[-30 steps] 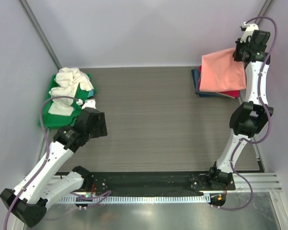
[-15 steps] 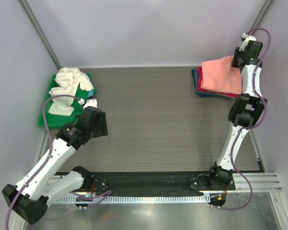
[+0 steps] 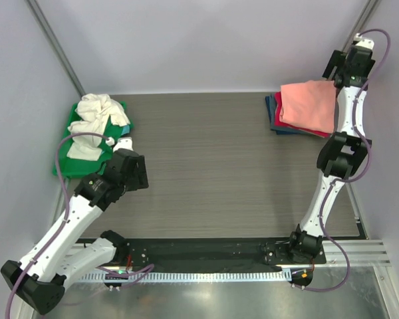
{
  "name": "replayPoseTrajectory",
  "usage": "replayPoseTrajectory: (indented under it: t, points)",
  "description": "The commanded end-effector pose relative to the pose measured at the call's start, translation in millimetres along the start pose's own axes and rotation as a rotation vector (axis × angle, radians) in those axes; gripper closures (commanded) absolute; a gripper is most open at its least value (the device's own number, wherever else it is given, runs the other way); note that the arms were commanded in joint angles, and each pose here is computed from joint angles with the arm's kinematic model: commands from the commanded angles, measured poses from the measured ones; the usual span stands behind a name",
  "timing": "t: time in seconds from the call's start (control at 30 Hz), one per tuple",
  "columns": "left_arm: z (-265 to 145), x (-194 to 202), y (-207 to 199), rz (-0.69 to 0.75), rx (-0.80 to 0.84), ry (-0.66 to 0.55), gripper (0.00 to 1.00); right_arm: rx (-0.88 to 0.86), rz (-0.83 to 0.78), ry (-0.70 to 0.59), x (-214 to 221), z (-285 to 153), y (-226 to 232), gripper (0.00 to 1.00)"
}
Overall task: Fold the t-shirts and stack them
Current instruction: Neatly place the folded tshirt to the corner
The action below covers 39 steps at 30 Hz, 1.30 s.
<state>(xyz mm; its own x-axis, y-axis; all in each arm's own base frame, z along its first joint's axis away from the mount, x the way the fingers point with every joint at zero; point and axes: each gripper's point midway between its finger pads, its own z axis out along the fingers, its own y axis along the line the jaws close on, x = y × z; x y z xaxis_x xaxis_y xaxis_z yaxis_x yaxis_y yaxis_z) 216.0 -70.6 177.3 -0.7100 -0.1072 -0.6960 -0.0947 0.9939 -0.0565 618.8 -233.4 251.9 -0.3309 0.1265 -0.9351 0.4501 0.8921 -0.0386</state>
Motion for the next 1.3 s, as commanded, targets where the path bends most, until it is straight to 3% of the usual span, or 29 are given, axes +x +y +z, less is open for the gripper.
replayPoseTrajectory:
  t: [0.0,0.07,0.2,0.27,0.4,0.67,0.83,1.03,1.27]
  points:
    - [-7,-12,2,-0.038,0.007,-0.060,0.32,-0.017,0.125,-0.252,-111,-83,-5,0.00]
    - [-10,-12,2,-0.045,0.016,-0.069,0.32,-0.086,0.171,-0.289,-126,-111,3,0.00]
    - [-15,-15,0,-0.055,0.041,-0.093,0.32,-0.337,0.219,-0.185,-85,-114,49,0.02]
    - [-16,-16,0,-0.059,0.050,-0.099,0.32,-0.380,0.228,-0.130,-64,-107,59,0.08]
    - [-18,-16,0,-0.061,0.057,-0.103,0.32,-0.377,0.229,-0.042,-21,-85,63,0.18]
    - [-16,-14,-2,-0.051,0.057,-0.092,0.32,-0.359,0.206,-0.062,19,-31,72,0.22]
    - [-12,-13,-1,-0.043,0.042,-0.077,0.32,-0.366,0.164,-0.005,63,10,92,0.24]
    - [-10,-13,0,-0.044,0.030,-0.072,0.32,-0.398,0.141,-0.040,43,1,113,0.22]
    - [-15,-15,1,-0.056,0.040,-0.094,0.32,-0.372,0.172,-0.188,-61,-89,103,0.12]
